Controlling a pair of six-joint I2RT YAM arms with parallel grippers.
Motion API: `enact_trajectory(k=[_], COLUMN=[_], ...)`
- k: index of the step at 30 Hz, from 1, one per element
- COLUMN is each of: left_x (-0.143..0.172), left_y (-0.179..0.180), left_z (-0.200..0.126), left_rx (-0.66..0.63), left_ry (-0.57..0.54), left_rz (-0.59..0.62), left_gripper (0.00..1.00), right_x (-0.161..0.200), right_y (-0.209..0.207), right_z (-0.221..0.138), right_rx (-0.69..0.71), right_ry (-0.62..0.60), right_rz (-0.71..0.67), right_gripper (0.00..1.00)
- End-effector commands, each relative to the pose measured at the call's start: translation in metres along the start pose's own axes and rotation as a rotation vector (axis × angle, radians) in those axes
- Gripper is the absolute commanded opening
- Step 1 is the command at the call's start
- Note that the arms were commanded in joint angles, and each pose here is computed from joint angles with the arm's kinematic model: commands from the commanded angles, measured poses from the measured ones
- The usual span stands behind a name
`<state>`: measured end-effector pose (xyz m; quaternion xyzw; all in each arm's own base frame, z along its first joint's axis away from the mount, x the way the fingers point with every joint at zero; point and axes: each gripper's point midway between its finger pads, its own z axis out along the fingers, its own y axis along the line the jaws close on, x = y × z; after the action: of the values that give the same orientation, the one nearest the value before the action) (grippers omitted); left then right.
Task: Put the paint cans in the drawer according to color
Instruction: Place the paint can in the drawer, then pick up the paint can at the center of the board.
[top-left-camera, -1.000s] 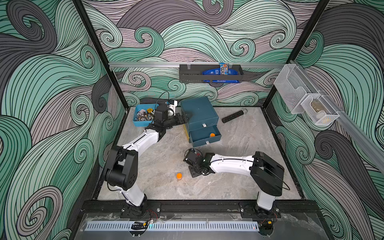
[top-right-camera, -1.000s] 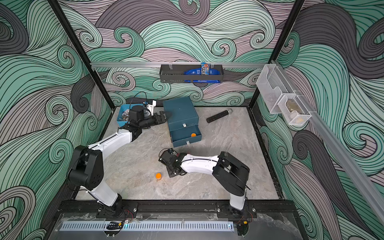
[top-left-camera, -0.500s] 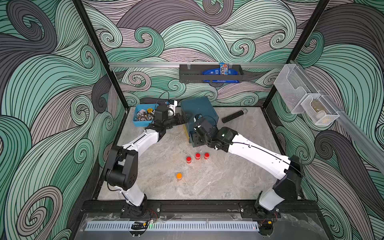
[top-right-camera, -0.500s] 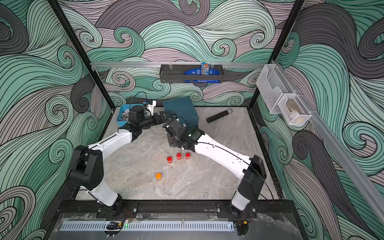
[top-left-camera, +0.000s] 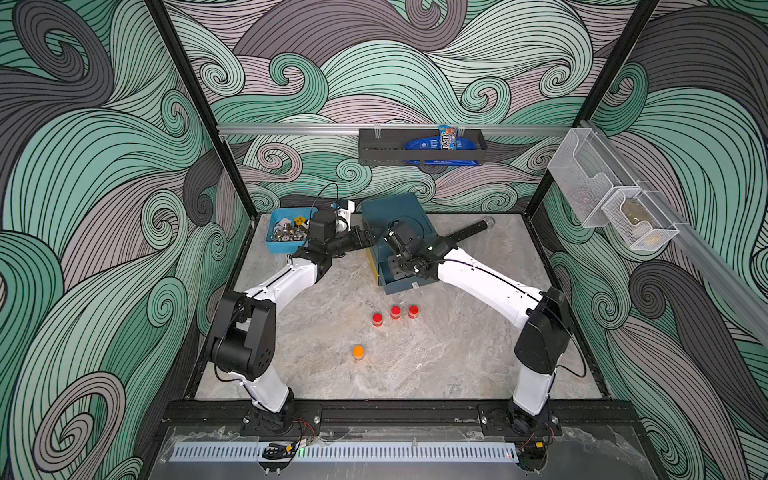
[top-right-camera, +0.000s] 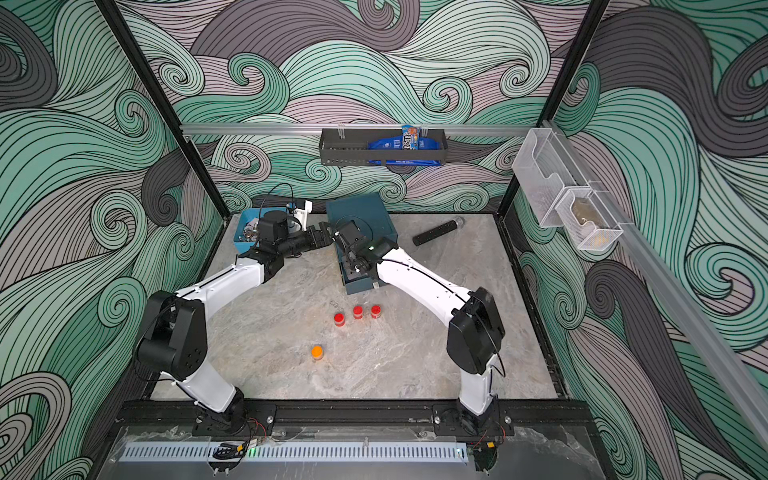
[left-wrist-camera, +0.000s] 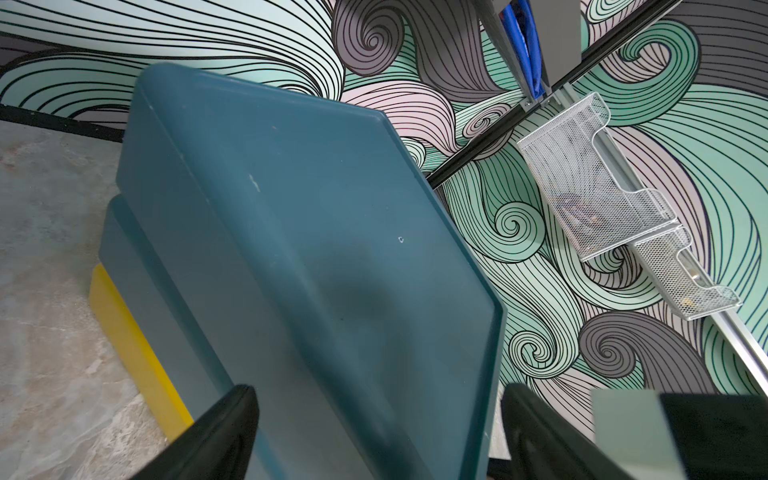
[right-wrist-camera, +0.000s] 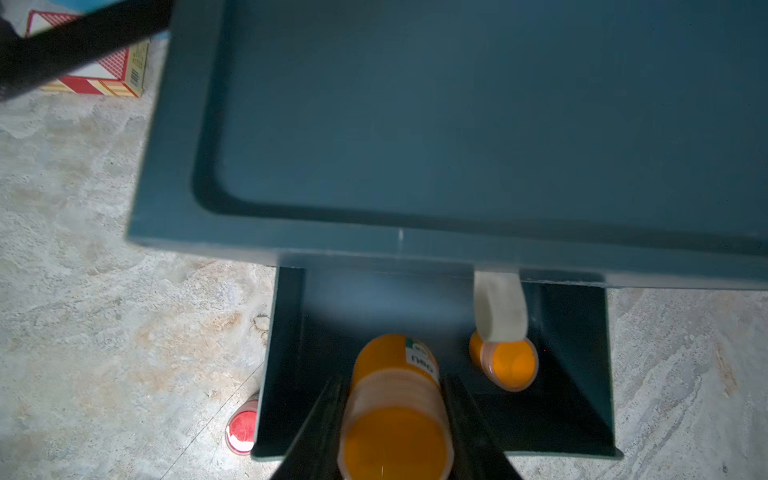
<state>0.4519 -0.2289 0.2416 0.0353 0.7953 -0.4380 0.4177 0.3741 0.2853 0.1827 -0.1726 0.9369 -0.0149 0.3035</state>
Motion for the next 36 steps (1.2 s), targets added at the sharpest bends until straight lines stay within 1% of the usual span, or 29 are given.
enact_trajectory(k=[1,4,7,10,12,16,19,23,25,27,31,34,36], left_x=[-0.009,-0.009,-0.010,-0.010,-0.010,-0.011,-0.011,-0.011,-0.012,-0.011,-0.012,-0.012,-0.012], left_y=[-0.012,-0.012,-0.012,-0.012,-0.012,-0.013,-0.013,-0.013,-0.014,-0.013,-0.014,-0.012,-0.013], left_z=[-0.009,-0.009,-0.009,-0.008,-0.009,-0.009,-0.010,-0.010,-0.011,-0.011,-0.011,-0.011,-0.011], left_rx=[0.035,0.035,0.036,0.036,0.038,0.039,0.039,0.038,0.040,0.038,0.037,0.031,0.032], left_ry=[-0.025,-0.025,-0.028,-0.026,-0.027,-0.028,-0.030,-0.031,-0.032,-0.032,-0.033,-0.034,-0.034], left_rz=[0.019,0.018,0.018,0.017,0.017,0.017,0.019,0.019,0.020,0.021,0.025,0.023,0.022], left_gripper=[0.94,0.94,0.94,0.94,0.94,0.94,0.94,0.94,0.94,0.94,0.94,0.94,0.94], right_x=[-0.002,0.005,0.010,0.010,0.008,-0.004,-0.016,-0.021,-0.013,0.004,0.054,0.086,0.100], right_y=[0.003,0.007,0.007,0.006,0.005,0.004,0.007,0.025,0.041,0.060,0.096,0.124,0.137], right_z=[0.009,0.018,0.023,0.020,0.014,-0.010,-0.040,-0.081,-0.094,-0.096,-0.082,-0.074,-0.070], right_rx=[-0.002,-0.009,-0.003,-0.002,-0.005,-0.027,-0.064,-0.180,-0.257,-0.312,-0.349,-0.391,-0.409], right_ry=[0.016,0.044,0.059,0.054,0.041,-0.013,-0.077,-0.151,-0.154,-0.126,-0.042,-0.004,0.013], right_rz=[-0.020,-0.022,-0.020,-0.012,-0.003,0.015,0.036,0.033,0.020,0.003,-0.028,-0.039,-0.039], right_gripper=[0.30,0.36,0.48,0.58,0.61,0.63,0.63,0.64,0.65,0.66,0.65,0.65,0.65])
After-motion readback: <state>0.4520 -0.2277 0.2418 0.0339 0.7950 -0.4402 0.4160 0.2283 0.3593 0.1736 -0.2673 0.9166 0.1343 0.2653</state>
